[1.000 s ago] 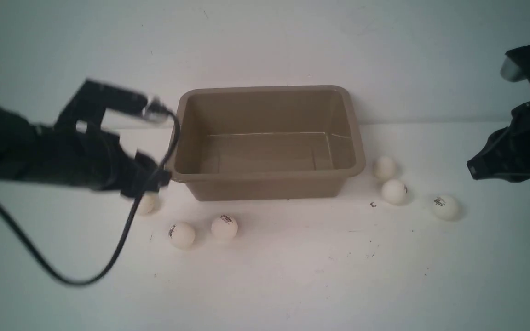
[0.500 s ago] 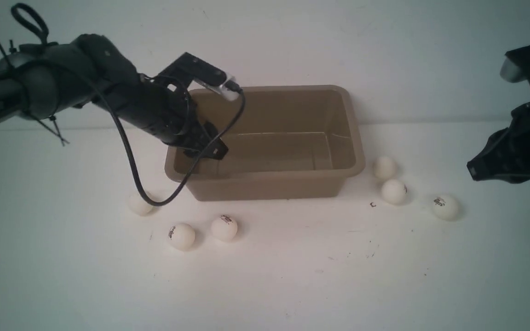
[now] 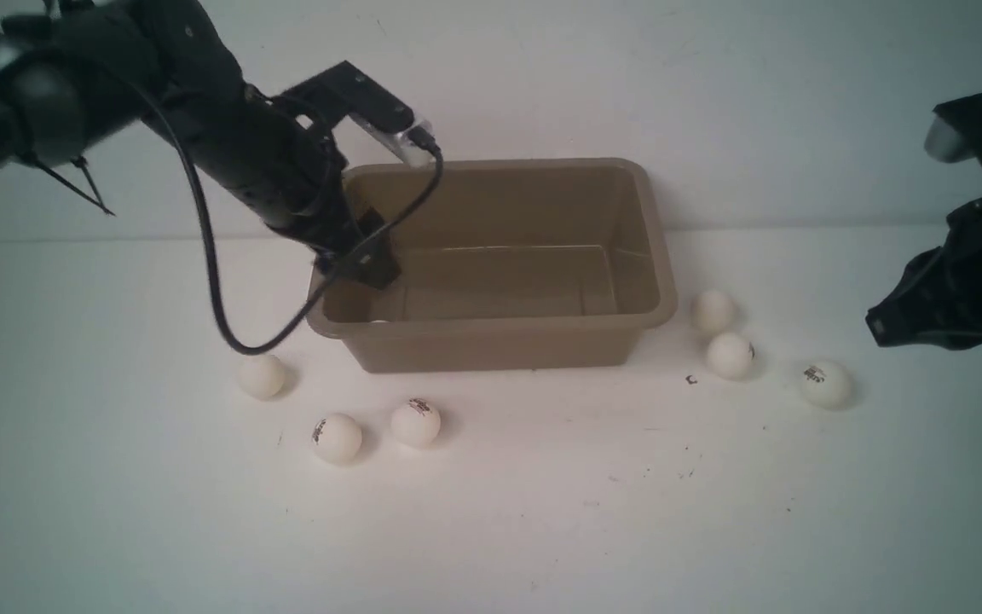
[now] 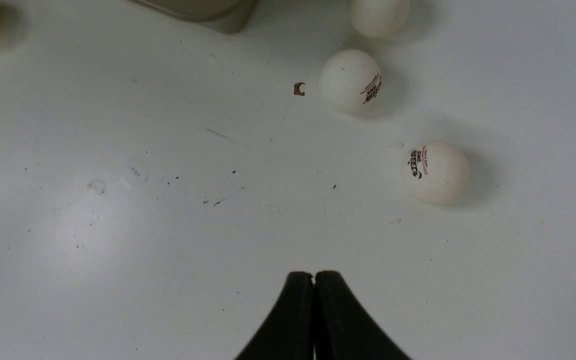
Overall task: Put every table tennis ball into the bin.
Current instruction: Use the left arm to put the table tennis ball into the box, then use the left arm to clamp the table tennis ball closest to it
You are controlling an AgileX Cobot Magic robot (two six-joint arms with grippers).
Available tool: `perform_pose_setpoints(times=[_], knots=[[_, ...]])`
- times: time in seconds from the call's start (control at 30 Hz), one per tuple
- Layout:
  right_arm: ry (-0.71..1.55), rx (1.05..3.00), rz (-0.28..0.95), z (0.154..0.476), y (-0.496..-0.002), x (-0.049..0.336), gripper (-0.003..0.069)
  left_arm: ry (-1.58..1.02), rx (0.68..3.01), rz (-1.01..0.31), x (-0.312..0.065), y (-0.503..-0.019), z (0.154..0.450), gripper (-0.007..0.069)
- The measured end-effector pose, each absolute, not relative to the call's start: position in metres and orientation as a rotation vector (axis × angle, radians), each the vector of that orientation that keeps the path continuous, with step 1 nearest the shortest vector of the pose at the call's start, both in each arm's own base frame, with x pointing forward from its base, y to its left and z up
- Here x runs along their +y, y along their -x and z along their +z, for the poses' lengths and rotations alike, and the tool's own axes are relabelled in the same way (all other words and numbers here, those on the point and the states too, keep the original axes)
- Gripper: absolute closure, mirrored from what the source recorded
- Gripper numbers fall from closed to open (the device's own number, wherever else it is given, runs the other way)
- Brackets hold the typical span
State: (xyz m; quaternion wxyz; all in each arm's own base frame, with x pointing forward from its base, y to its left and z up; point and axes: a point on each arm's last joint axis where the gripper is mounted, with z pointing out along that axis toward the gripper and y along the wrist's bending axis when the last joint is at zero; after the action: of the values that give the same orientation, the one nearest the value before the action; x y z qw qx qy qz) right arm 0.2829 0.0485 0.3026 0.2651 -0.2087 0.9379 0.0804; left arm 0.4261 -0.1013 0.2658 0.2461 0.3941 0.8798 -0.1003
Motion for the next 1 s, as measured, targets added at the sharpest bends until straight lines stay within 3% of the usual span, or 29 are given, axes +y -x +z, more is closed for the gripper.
perform_pose_setpoints(times=[0.07, 0.1, 0.23, 0.33, 0.57, 1.0], knots=[[0.563, 2.534, 0.218, 0.303, -0.283, 0.049, 0.0670, -1.074, 2.449, -0.223, -0.095, -0.420, 0.273, 0.0029], [0.562, 2.530, 0.217, 0.303, -0.283, 0.049, 0.0670, -1.036, 2.556, -0.104, -0.076, -0.410, 0.286, 0.0053], [0.556, 2.518, 0.211, 0.303, -0.284, 0.048, 0.0670, -0.912, 2.695, -0.014, -0.041, -0.402, 0.291, 0.0086], [0.556, 2.517, 0.211, 0.303, -0.284, 0.048, 0.0670, -0.842, 2.749, -0.046, -0.025, -0.400, 0.284, 0.0098], [0.554, 2.513, 0.210, 0.304, -0.285, 0.048, 0.0670, -0.788, 2.720, -0.284, -0.015, -0.403, 0.250, 0.0105], [0.546, 2.513, 0.224, 0.304, -0.285, 0.049, 0.0670, -0.747, 2.776, -0.316, -0.017, -0.426, 0.189, 0.0105]])
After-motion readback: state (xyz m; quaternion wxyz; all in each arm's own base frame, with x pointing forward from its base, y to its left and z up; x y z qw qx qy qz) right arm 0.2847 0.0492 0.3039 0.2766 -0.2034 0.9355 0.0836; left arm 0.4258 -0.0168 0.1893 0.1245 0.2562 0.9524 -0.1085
